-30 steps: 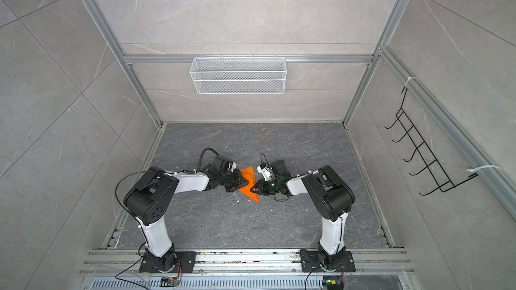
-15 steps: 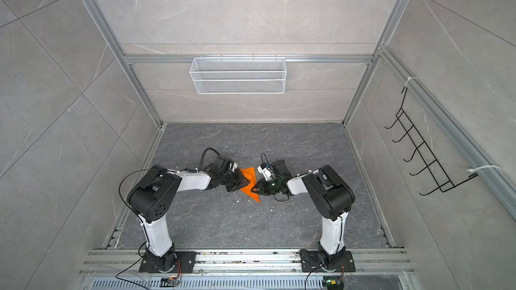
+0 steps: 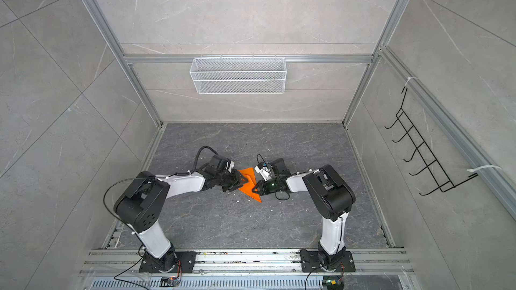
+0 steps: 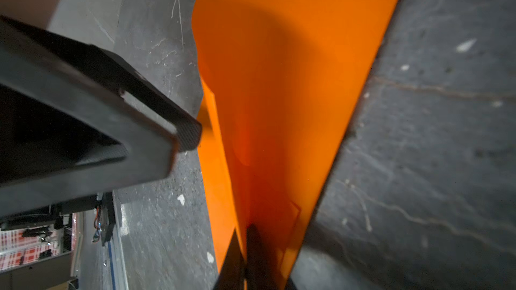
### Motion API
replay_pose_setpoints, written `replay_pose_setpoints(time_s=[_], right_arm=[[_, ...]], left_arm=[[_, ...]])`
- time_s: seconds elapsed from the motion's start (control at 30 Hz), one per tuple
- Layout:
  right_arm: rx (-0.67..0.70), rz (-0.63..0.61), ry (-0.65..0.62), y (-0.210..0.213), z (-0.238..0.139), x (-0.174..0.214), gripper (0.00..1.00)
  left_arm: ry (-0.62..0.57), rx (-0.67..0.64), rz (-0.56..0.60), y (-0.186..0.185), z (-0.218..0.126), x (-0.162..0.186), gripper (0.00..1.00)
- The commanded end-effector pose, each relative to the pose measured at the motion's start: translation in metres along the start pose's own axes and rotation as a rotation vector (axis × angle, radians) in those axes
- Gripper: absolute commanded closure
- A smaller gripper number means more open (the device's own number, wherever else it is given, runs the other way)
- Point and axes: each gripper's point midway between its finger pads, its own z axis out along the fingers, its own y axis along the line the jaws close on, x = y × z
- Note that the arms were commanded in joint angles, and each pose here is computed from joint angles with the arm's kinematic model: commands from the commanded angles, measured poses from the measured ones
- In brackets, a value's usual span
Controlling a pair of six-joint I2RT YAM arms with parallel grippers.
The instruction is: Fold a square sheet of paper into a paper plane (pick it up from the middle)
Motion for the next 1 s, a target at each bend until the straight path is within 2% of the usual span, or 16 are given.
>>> replay_pose_setpoints(time_s=[0.0,0.2,0.37,0.73,0.97], right_arm=[[0.1,-0.066,0.092,-0.013,0.002,0.021,0.95],[0.028,-0.231,0.135,0.016,0.023,0.01,0.95],[-0.043,-0.308,0.152,0.037,0.03,0.007,0.95],[-0.019,-0.297,0.174,0.03,0.035,0.008,0.88],[-0.028,-0.241,0.153,0.034,0.035,0.005,0.87]], left_arm=[[-0.061,-0.026,0.038,0.009,-0.028,-0.004,0.52],[-0.144,-0.016,0.063,0.018,-0.062,-0.001,0.42],[-0.15,0.028,0.06,0.019,-0.064,0.007,0.43],[-0.057,0.021,-0.014,0.035,-0.029,0.01,0.65],[-0.03,-0.028,-0.079,0.052,-0.017,0.013,0.72]])
